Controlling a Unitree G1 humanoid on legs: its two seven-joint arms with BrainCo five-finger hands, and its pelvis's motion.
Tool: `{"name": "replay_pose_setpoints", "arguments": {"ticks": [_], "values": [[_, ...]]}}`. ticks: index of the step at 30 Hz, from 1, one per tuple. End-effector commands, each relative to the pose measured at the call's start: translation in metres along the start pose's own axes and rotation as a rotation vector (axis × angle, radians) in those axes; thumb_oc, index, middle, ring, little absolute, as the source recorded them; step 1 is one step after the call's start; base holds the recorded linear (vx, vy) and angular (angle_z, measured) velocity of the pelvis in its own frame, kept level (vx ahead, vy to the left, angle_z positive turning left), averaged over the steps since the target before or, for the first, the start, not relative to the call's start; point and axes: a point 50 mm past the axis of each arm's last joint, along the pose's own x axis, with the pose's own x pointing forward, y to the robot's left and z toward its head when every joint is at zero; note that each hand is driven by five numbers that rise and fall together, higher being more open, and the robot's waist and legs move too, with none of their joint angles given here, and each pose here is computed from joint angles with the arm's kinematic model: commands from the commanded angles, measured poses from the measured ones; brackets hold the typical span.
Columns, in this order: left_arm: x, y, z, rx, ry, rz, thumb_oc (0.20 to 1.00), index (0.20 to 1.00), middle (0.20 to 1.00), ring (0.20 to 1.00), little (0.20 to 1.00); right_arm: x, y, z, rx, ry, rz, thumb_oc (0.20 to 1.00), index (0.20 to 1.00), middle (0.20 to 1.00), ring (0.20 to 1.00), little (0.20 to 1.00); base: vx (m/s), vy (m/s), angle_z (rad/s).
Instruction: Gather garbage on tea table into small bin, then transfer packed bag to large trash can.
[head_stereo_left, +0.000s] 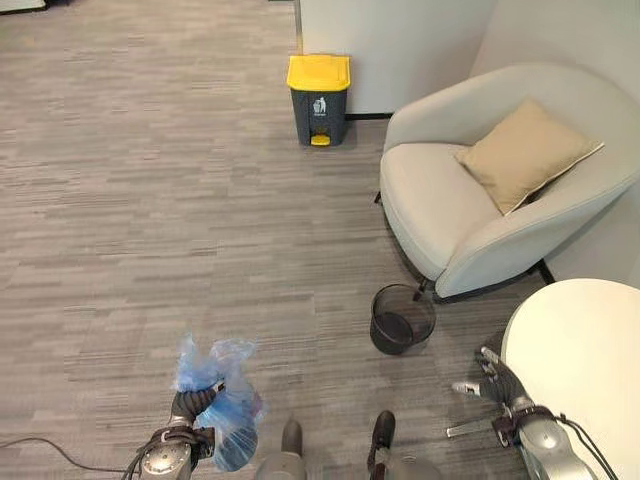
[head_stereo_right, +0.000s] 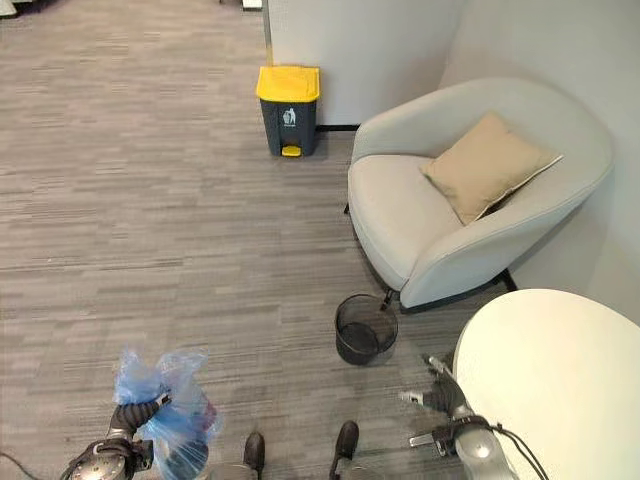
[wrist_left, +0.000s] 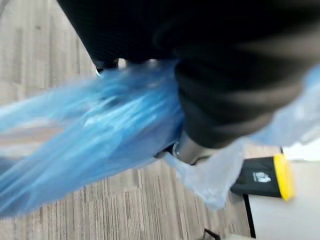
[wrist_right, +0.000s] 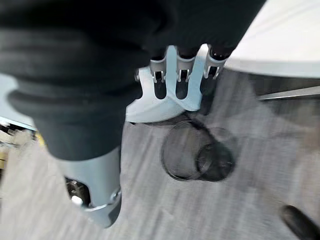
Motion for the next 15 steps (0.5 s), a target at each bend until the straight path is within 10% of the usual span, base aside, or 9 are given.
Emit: {"name": "replay_pose_setpoints", "arguments": {"ticks": [1, 15], "values": [[0.004, 0.02, 0.025, 0.008, -0.116, 0.039, 0.2, 0.2, 0.2, 0.2, 0.2, 0.006, -0.002, 0.017, 0.017, -0.075, -0.026, 1.0, 1.0, 1.0, 1.0, 1.0, 0.15, 0.282, 0.97], [0.015, 0.02, 0.045, 0.117, -0.168, 0.007, 0.2, 0.2, 0.2, 0.2, 0.2, 0.013, 0.019, 0.034, 0.066, -0.124, 0.012, 1.0, 1.0, 1.0, 1.0, 1.0, 0.19, 0.165, 0.26]]}}
